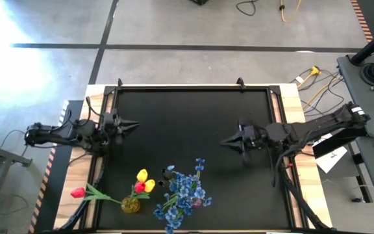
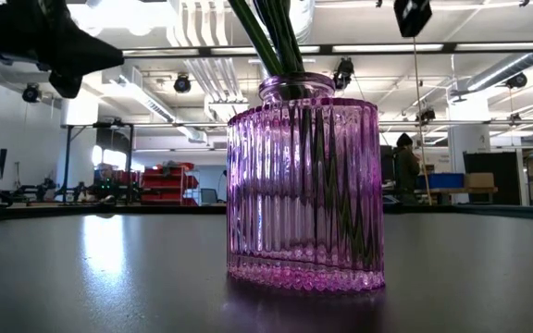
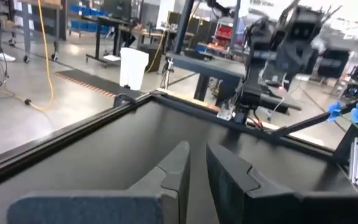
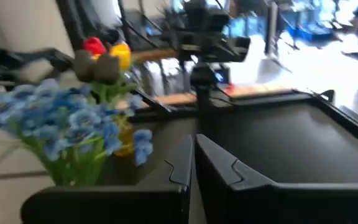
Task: Sort flowers into vase by color
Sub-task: Return to Home Position
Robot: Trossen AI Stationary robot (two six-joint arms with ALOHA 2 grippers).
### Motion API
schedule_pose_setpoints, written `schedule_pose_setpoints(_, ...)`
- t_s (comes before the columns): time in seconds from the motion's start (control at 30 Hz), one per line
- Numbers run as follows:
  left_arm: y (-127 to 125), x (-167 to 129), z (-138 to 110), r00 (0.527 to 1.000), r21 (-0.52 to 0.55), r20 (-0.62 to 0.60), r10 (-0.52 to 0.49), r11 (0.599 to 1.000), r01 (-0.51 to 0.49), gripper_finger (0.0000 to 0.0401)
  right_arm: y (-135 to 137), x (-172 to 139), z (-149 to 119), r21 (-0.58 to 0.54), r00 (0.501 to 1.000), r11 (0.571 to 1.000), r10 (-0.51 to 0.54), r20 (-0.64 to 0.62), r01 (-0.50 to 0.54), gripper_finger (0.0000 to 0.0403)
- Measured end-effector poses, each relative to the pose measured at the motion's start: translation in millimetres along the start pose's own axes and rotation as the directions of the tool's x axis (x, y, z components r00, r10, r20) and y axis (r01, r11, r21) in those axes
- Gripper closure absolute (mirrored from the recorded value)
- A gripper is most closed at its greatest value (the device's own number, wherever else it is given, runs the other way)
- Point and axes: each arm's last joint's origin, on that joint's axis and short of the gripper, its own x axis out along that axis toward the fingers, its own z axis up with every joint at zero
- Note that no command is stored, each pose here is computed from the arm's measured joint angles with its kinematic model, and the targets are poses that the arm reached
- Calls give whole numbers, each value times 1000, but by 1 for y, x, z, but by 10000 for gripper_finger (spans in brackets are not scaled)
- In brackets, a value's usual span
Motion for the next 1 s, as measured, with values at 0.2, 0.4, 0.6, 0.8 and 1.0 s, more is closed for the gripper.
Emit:
schedule_pose_setpoints(0.2,3,-11,8,984,-66,174,-32,997,44,363,-17,-19,-38,40,967,979,188,173,-198,390)
schedule_pose_setpoints(0.4,6,-18,10,974,-19,226,-30,999,36,363,-49,-38,-56,118,957,971,177,228,-208,390)
schedule_pose_setpoints(0.6,5,-14,7,981,-38,190,-26,999,34,363,-55,-49,-73,-55,967,994,108,232,-98,390)
schedule_pose_setpoints(0.8,4,-10,5,987,-63,162,-22,998,32,363,-58,-60,-103,-59,974,995,97,205,-86,390)
schedule_pose_setpoints(1.0,3,-5,0,993,3,117,-6,1000,6,363,-59,-68,-107,-76,968,996,55,245,-37,390)
